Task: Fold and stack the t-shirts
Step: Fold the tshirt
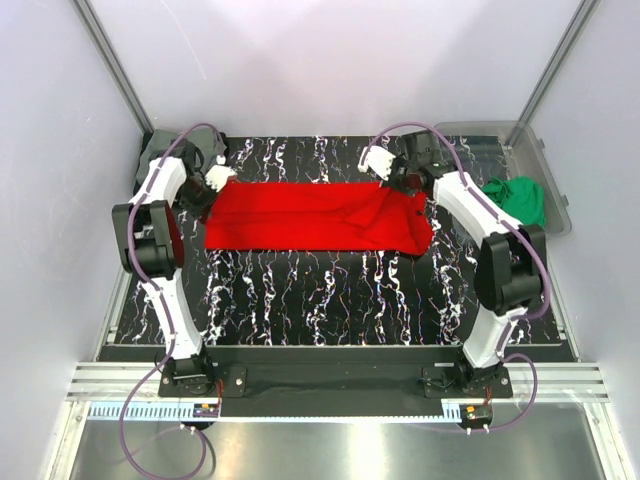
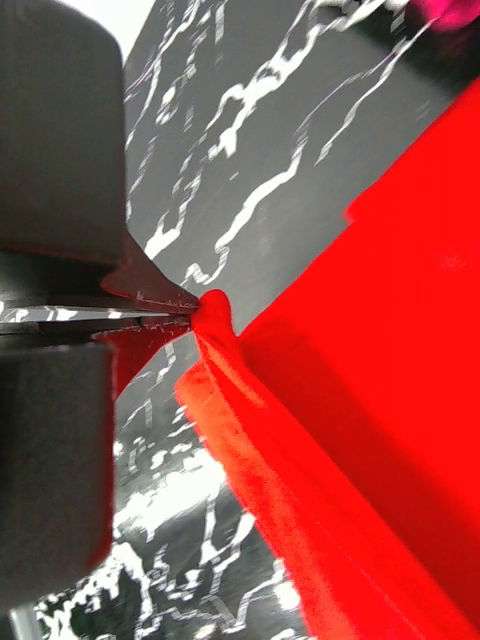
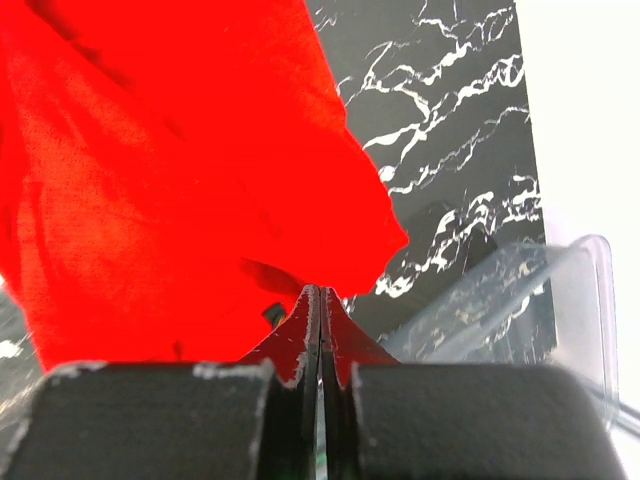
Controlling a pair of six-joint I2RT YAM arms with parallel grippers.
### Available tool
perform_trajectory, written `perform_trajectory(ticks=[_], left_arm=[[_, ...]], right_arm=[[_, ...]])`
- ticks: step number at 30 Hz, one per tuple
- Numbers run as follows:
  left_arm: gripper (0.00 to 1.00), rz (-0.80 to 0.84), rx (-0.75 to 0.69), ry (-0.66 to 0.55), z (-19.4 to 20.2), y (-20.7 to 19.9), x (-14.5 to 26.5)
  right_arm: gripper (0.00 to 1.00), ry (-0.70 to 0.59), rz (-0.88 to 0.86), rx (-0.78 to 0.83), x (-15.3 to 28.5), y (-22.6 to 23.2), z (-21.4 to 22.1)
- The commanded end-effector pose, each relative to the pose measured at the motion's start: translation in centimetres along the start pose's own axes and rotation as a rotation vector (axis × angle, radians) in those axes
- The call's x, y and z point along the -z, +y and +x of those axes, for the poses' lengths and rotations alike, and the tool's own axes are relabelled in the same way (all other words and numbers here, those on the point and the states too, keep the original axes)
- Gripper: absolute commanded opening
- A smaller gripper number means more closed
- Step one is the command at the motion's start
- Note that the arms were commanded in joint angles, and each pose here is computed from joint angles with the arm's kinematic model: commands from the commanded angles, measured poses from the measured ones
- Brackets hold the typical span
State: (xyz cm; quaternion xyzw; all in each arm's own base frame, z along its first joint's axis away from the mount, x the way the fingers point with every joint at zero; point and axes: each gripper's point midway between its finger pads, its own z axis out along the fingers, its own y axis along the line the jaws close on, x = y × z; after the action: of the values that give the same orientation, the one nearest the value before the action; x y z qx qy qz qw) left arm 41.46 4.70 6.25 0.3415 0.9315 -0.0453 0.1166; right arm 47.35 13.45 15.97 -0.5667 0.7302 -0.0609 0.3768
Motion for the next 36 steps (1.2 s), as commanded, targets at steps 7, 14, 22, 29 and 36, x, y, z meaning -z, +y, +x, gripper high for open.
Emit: perform_trajectory(ticks=[7,14,22,29,36], left_arm=[[0.00,-0.065,-0.007,-0.039,-4.1,2.9,0.2],[0.00,-0.080,0.006,-0.029,-4.4,3.8,-0.7],[0.00,-0.090,0.017,-0.019,-4.8,4.5,-1.6],[0.00,-0.114,0.017,-0.015,-5.1,5.2,-1.7],[0.42,-0.137,0.075,-0.083,-5.5,3.9,1.9]], right_arm=[[0.00,-0.030,0.075,-0.015,-2.0,-4.4,-1.3],[0.00,-0.009,0.083,-0.029,-3.9,-5.4,-0.6],[0.00,0.009,0.077,-0.025,-5.8,-5.7,-0.1],[0.00,0.026,0.078,-0.036,-6.9,-5.7,0.4],[0.00,0.005,0.098,-0.067,-6.5,-6.5,-0.4]])
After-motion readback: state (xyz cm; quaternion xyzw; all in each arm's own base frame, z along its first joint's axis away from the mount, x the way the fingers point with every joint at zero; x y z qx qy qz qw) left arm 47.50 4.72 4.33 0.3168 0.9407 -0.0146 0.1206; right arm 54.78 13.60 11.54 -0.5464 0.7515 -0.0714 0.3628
